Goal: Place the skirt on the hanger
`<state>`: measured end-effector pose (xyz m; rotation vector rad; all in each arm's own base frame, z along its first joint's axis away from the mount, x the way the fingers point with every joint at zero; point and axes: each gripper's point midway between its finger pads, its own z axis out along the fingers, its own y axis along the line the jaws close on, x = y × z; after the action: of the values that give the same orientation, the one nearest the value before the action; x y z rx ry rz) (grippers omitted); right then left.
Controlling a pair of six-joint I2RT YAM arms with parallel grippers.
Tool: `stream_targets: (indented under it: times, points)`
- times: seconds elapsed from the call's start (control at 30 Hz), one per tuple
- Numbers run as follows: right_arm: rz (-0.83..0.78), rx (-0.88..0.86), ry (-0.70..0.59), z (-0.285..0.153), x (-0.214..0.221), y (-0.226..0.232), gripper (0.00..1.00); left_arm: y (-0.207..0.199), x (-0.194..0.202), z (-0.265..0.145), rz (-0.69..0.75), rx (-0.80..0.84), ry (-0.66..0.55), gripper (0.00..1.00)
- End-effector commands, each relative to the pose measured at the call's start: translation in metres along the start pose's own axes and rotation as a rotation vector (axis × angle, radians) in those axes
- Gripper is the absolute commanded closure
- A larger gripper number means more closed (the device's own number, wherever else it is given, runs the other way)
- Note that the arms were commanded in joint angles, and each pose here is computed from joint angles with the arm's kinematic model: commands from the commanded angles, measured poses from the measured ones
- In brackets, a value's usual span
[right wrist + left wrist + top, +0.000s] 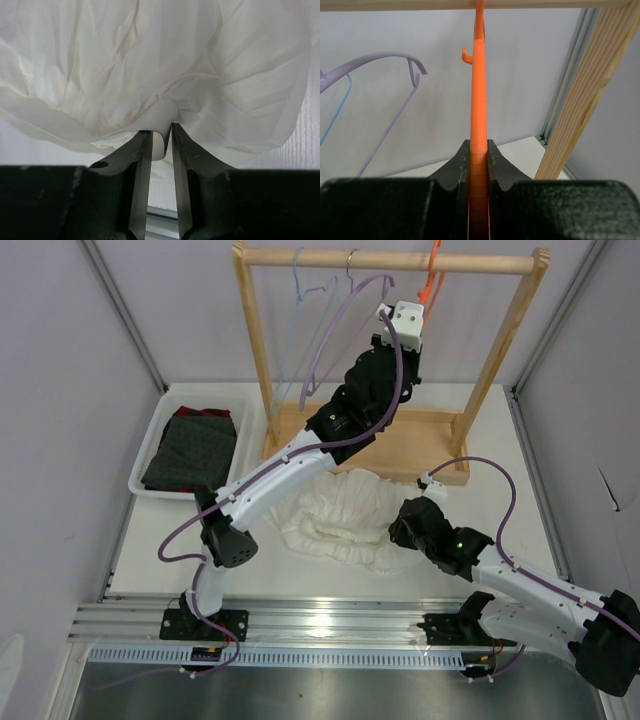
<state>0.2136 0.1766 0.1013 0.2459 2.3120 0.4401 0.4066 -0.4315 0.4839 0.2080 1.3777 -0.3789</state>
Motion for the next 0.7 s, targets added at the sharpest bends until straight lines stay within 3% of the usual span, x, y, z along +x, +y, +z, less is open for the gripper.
stream_targets:
  times: [0.0, 0.23, 0.27, 0.33, 0.67]
  points:
    - [0.014, -0.023, -0.034, 0.0, -0.009, 0.006, 0.73, 0.016, -0.066, -0.017, -0.053, 0.008, -0.133, 1.0]
    - [0.018, -0.022, -0.034, 0.001, -0.009, 0.005, 0.73, 0.017, -0.057, -0.03, -0.03, 0.051, -0.097, 1.0]
    - [0.016, -0.024, -0.032, 0.0, -0.008, 0.006, 0.74, 0.014, -0.039, -0.031, -0.014, 0.064, -0.082, 1.0]
    - [0.013, -0.025, -0.03, 0.001, -0.008, 0.006, 0.74, 0.018, -0.054, -0.042, -0.028, 0.087, -0.11, 1.0]
    - [0.008, -0.02, -0.025, 0.002, -0.008, 0.007, 0.75, 0.019, -0.051, -0.064, 0.007, 0.168, -0.142, 1.0]
